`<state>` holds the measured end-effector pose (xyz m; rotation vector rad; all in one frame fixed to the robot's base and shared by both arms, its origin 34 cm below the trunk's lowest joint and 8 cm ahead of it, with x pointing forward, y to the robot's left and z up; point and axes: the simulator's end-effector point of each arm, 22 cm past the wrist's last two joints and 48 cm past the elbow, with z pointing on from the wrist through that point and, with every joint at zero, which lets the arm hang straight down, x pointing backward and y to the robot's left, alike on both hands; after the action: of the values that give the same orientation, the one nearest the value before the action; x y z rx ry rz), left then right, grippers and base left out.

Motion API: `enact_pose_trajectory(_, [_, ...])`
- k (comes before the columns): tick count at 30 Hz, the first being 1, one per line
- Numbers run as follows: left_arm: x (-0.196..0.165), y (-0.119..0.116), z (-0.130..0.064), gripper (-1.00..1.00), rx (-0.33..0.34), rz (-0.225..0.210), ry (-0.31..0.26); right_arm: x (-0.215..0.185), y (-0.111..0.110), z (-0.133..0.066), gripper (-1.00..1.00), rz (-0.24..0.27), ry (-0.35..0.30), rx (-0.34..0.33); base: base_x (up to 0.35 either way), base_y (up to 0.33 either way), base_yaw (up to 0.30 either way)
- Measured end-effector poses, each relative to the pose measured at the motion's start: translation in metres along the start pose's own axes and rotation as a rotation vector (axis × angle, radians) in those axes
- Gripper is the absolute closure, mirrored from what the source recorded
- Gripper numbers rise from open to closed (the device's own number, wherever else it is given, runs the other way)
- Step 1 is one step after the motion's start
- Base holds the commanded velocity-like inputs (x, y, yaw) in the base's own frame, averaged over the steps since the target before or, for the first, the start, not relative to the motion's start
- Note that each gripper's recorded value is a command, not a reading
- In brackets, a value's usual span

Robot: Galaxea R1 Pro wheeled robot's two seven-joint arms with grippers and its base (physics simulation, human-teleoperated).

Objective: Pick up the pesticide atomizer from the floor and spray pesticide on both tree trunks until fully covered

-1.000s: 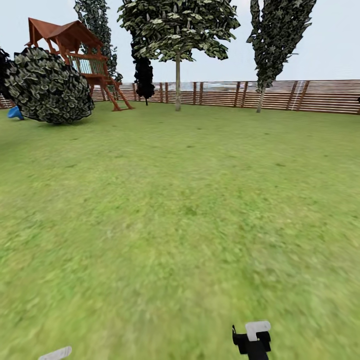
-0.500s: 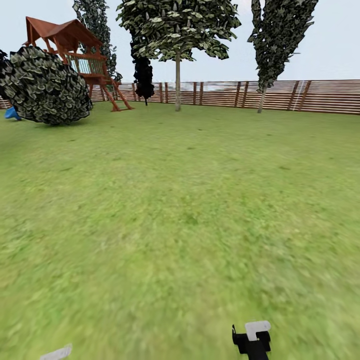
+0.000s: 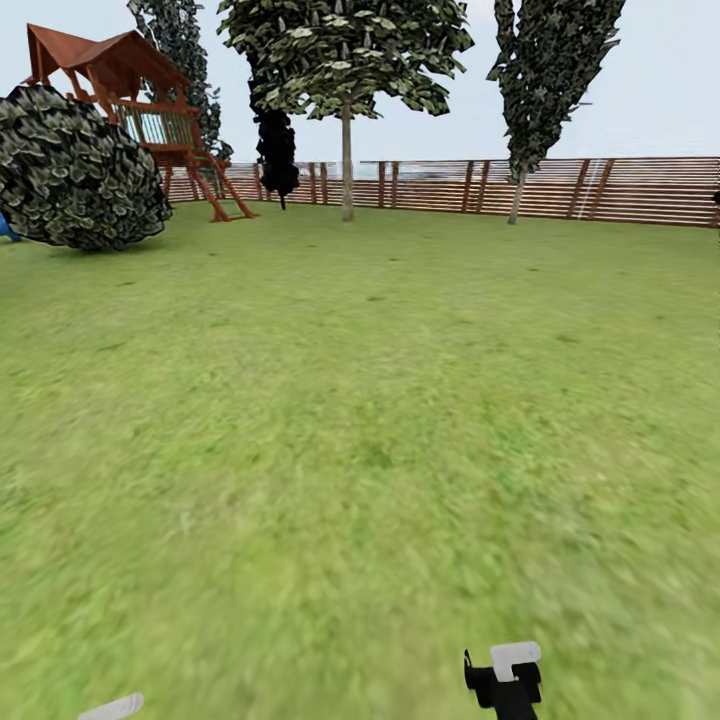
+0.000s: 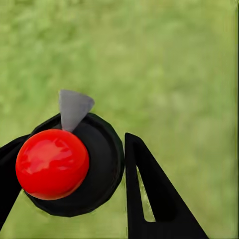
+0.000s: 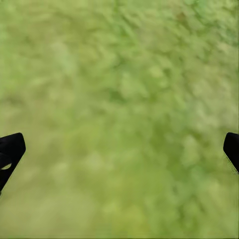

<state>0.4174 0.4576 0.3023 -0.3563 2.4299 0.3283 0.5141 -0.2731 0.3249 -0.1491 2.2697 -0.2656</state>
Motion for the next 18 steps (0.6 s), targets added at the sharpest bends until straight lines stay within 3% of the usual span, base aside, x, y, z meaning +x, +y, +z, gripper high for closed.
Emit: enact_pose_trajectory(18, [0.0018,0.0004,0.0002,1.0,-0.001,0.0,0.003,0.0022,0.0005,0.0002,-1.0,-0.001,0.004,-0.001,0.337,0.0,0.0])
